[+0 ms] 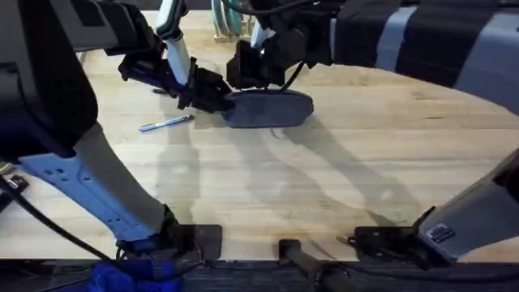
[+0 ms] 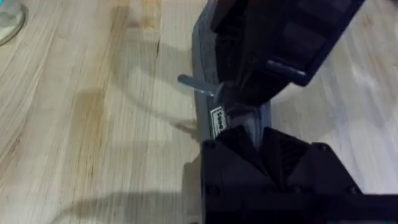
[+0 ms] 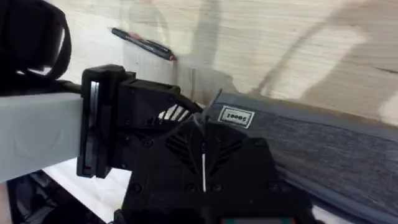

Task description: Unzip the bag, pick up the pens from the table one at a time and place them inside, then zip the bag closed.

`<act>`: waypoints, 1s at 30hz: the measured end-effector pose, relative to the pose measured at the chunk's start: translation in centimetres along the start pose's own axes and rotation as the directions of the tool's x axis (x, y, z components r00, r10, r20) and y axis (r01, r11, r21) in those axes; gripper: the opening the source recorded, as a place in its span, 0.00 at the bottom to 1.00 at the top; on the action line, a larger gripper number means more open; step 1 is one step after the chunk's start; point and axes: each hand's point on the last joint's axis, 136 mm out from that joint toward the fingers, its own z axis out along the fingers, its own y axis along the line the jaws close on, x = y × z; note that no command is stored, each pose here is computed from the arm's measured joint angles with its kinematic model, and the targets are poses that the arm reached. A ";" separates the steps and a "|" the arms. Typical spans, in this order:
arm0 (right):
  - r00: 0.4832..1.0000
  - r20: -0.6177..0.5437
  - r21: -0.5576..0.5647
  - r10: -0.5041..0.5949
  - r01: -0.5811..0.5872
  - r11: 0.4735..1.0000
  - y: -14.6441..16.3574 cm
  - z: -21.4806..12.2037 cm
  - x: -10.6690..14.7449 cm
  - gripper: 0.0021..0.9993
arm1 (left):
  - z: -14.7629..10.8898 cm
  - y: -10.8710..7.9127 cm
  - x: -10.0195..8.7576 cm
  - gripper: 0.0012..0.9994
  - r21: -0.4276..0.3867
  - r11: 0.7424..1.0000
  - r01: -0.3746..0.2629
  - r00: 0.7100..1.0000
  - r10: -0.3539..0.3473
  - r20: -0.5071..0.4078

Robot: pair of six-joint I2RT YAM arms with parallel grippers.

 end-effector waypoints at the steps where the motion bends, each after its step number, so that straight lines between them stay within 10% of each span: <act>1: 1.000 0.000 0.000 0.003 -0.003 1.000 0.0 0.0 0.0 0.03 | 0.0 0.0 0.0 0.04 0.000 1.000 0.000 1.000 0.000 0.000; 30: 0.999 0.013 -0.025 0.032 -0.032 0.999 1.0 0.1 0.0 0.03 | 0.0 0.0 0.0 0.04 0.000 1.000 0.000 1.000 0.000 0.000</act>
